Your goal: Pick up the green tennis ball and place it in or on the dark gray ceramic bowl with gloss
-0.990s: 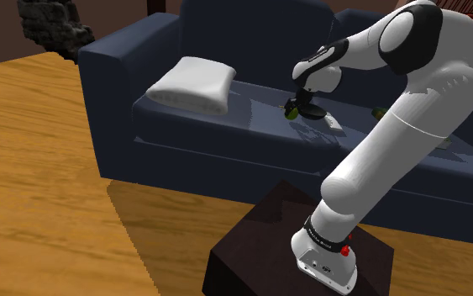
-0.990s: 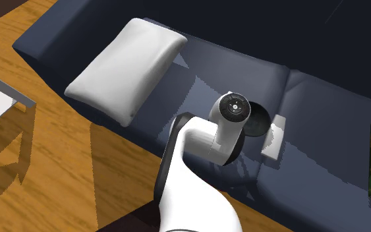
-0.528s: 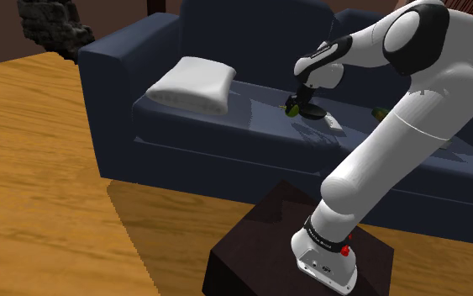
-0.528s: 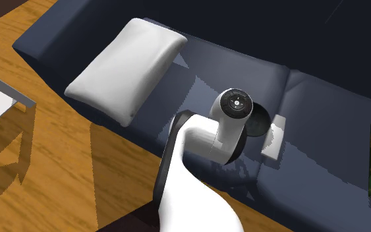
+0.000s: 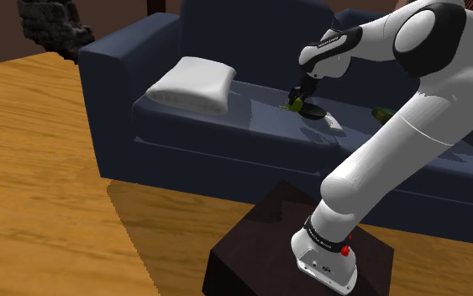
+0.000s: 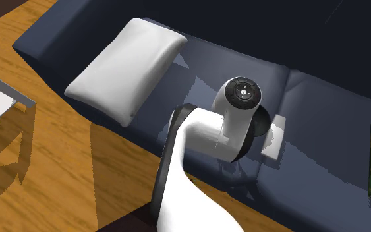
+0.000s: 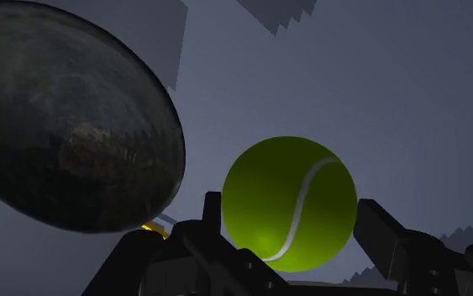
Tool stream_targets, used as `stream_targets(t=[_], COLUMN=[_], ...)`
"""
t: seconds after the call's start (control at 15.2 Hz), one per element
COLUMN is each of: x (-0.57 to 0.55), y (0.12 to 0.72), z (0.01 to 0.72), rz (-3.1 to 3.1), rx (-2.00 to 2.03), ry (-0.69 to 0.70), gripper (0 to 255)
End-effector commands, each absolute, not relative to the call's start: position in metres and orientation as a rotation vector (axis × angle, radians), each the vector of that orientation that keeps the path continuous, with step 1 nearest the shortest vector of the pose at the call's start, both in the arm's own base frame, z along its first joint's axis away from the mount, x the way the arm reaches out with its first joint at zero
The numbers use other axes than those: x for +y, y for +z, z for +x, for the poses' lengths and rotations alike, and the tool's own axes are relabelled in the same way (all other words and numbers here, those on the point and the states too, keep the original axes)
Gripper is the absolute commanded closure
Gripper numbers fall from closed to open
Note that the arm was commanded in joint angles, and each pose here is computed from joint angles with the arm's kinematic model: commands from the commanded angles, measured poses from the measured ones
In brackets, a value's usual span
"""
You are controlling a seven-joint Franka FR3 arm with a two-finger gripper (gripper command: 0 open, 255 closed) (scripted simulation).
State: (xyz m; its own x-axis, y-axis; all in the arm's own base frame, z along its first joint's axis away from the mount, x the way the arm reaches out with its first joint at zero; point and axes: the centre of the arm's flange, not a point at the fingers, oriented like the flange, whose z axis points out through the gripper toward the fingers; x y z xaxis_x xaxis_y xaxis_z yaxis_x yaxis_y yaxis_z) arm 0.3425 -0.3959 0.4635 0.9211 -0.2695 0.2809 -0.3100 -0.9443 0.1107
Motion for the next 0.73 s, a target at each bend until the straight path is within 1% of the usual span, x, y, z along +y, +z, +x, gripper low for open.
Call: stream_targets(t=[0.0, 0.66], x=[-0.397, -0.397], y=[0.474, 0.524], z=[0.343, 0.343], rz=[2.928, 2.928], rx=[-0.444, -0.444], ry=[0.395, 0.395], gripper=[255, 255])
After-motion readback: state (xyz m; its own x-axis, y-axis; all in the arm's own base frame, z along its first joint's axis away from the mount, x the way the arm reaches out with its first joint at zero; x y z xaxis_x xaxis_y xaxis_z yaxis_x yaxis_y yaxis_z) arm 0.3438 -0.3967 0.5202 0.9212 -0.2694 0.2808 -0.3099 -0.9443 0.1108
